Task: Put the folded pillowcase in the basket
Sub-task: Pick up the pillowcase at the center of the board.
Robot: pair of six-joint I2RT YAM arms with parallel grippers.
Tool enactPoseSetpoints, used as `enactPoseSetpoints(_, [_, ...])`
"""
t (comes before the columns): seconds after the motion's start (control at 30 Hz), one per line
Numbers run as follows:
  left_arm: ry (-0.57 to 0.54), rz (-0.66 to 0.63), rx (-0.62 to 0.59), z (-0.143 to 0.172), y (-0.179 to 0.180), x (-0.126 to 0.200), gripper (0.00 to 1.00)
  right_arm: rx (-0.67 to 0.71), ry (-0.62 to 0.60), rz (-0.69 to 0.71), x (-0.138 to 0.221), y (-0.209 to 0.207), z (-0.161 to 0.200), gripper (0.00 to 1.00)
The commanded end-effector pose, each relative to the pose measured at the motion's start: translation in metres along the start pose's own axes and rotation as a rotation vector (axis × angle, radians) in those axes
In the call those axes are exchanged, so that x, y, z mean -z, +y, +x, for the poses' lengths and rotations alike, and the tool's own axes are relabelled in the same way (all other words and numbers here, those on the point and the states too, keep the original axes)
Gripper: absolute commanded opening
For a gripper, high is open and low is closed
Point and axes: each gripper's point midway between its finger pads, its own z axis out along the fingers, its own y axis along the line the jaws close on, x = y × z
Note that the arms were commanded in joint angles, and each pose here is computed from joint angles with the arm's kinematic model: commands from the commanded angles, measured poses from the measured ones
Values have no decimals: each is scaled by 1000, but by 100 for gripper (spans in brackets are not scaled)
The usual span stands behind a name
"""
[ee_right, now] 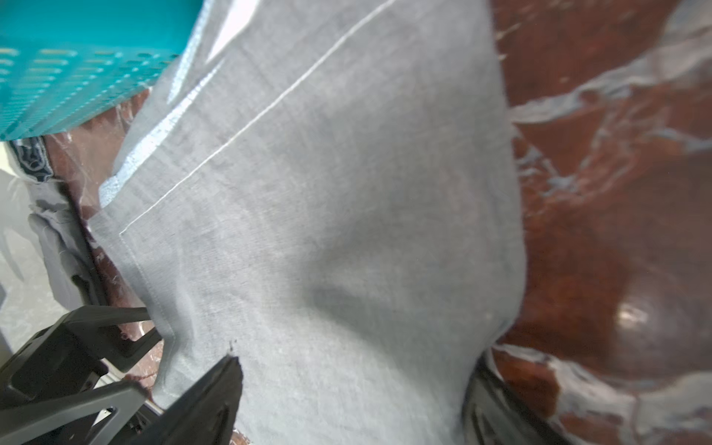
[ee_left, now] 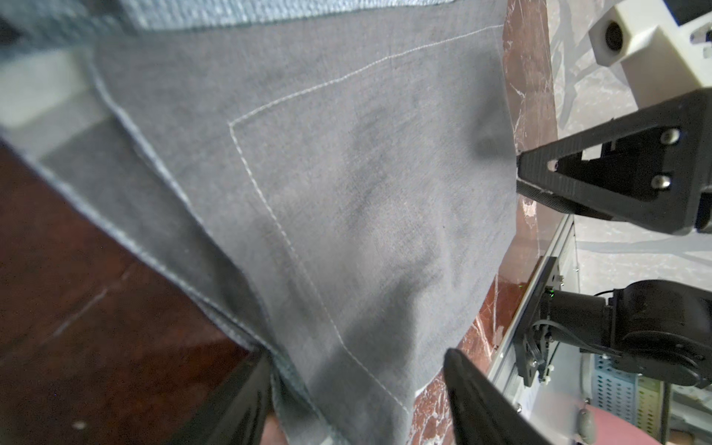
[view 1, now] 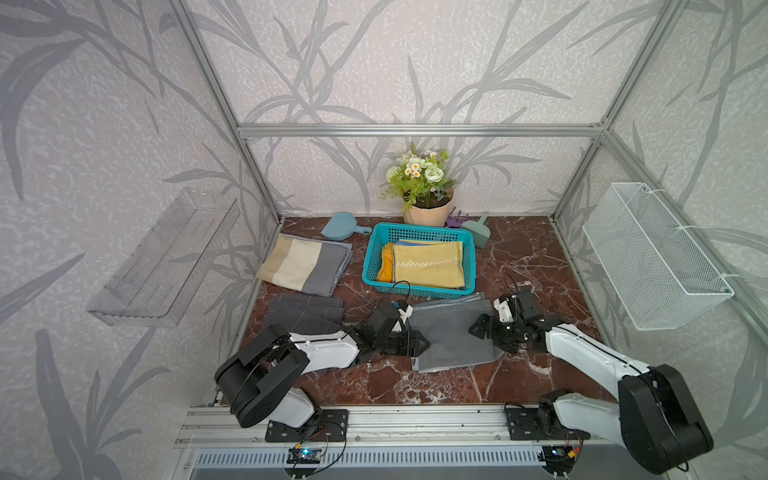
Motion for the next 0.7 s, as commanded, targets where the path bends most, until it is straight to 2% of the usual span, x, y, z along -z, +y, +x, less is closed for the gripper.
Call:
enactPoseSetpoints(0.0, [66, -102, 17, 19, 25, -2, 56, -39, 67, 19, -10, -12, 21, 85])
enactPoseSetpoints(0.13, [69, -126, 13, 21, 31, -2, 23, -47, 71, 44, -13, -18, 23, 74])
enactPoseSetpoints(0.2, [67, -131, 13, 21, 32, -3, 2, -49, 75, 60, -13, -22, 24, 66])
enactPoseSetpoints(0.23, [63, -132, 12, 20, 32, -2, 0, -50, 74, 61, -13, -22, 24, 60])
enactPoseSetpoints(0.33, [59, -136, 10, 20, 32, -1, 0, -51, 75, 74, -13, -25, 25, 32])
enactPoseSetpoints(0.4, [54, -134, 7, 19, 31, 0, 0, -51, 80, 79, -13, -26, 27, 18])
enactPoseSetpoints(0.53, [46, -130, -1, 17, 28, 2, 0, -34, 82, 83, -12, -22, 31, 3])
enactPoseSetpoints(0.67, [21, -111, -21, 10, 17, 11, 0, 22, 70, 113, -5, -11, 36, 2])
